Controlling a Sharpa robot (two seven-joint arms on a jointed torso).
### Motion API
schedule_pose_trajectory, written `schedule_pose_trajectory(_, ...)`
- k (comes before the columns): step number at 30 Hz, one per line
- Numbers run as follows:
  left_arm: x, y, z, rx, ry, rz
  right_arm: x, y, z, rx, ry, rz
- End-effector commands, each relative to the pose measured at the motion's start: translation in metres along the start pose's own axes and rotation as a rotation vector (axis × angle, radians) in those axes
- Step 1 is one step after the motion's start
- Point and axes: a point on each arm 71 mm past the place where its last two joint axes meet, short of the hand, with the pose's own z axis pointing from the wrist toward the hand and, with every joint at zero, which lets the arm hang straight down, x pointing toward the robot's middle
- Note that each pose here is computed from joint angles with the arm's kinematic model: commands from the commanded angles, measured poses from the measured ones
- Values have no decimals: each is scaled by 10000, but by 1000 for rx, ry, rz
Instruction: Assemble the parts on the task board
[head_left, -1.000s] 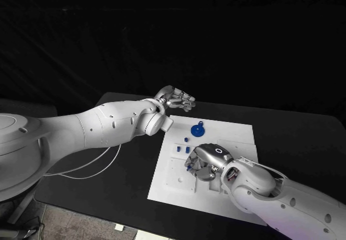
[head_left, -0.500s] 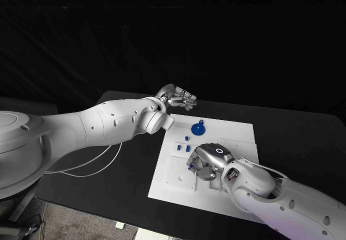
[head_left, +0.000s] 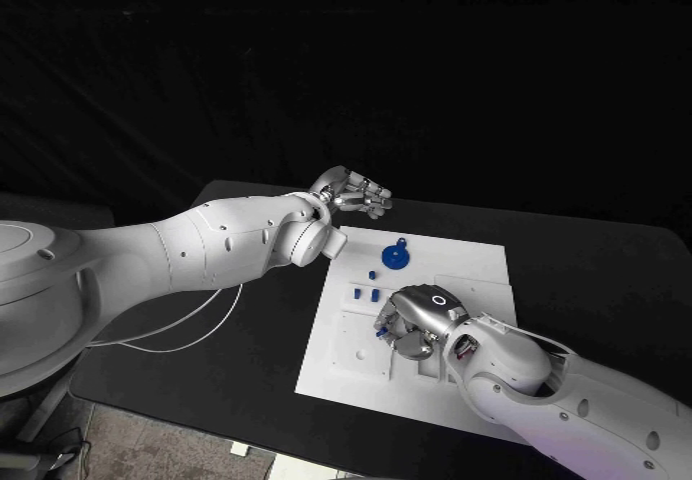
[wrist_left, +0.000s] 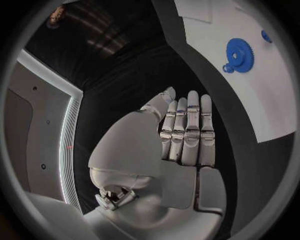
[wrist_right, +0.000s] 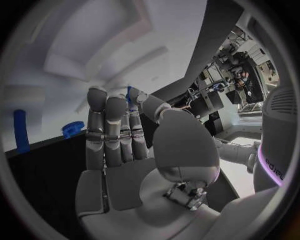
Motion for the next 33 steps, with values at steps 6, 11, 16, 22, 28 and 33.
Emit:
schedule_pose_trajectory(6,6,-13,2,2,11,-10,22,-4,-29,5,11,-15)
schedule_pose_trajectory(11,-1,-10,2,1,10,-10,14,14,-49,1,1,-9)
schedule_pose_trajectory(16,-6,-5,1,-4,12,-10,8,14,-71,7,4,-9)
schedule_pose_trajectory(22,-18,2,2,-7,10,-9,8,1,-91,13,11,-11)
schedule_pose_trajectory(28,-21,4,4,-9,10,-9,11,9,-92,16,20,-22)
schedule_pose_trajectory(33,-18,4,6,-9,11,-9,24,26,-75,16,34,-37)
